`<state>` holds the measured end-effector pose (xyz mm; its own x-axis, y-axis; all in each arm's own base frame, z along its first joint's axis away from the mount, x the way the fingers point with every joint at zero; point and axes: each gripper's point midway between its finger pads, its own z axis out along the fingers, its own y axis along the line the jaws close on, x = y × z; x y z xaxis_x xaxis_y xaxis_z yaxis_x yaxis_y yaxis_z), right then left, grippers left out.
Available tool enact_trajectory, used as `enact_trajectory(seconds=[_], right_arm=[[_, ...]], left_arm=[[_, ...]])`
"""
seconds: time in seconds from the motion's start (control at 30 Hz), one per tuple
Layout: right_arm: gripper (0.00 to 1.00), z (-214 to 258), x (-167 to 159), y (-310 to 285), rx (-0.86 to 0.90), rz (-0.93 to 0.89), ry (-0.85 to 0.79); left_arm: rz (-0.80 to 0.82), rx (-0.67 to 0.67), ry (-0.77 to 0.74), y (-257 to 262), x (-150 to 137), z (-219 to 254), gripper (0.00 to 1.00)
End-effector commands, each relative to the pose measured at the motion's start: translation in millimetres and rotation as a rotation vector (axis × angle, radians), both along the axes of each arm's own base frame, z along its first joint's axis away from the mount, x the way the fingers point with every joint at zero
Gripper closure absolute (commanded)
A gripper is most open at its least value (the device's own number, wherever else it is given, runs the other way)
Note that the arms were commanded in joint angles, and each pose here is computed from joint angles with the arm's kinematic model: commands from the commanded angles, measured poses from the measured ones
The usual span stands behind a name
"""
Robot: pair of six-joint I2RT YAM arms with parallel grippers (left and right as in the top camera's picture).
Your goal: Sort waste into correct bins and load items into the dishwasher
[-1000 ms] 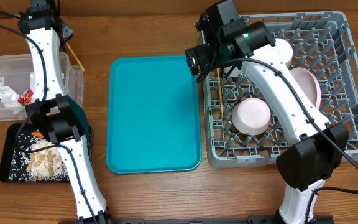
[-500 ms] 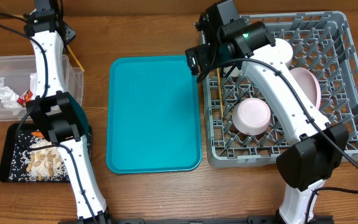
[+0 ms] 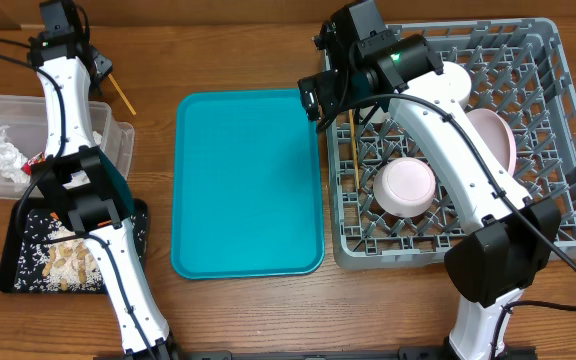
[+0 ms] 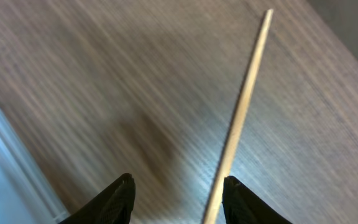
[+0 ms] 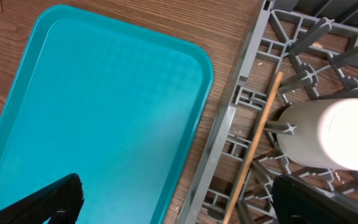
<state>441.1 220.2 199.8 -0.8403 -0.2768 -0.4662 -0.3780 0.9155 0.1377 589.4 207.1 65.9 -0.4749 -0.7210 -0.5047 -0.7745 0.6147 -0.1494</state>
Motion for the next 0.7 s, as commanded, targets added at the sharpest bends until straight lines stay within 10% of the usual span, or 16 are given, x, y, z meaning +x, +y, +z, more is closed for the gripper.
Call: enact_trajectory(seconds=[0.0,0.67], right_arm=[[0.00,3,2,-2,0.002,-0.009,-0.011],[0.00,3,2,-2,0.002,-0.008,-0.011]], left_arm=[[-0.022,-0.024,-0.018,-8,8,-9,0.52],[-0.039,-0.040,0.022,-19,17,-73,0.55]])
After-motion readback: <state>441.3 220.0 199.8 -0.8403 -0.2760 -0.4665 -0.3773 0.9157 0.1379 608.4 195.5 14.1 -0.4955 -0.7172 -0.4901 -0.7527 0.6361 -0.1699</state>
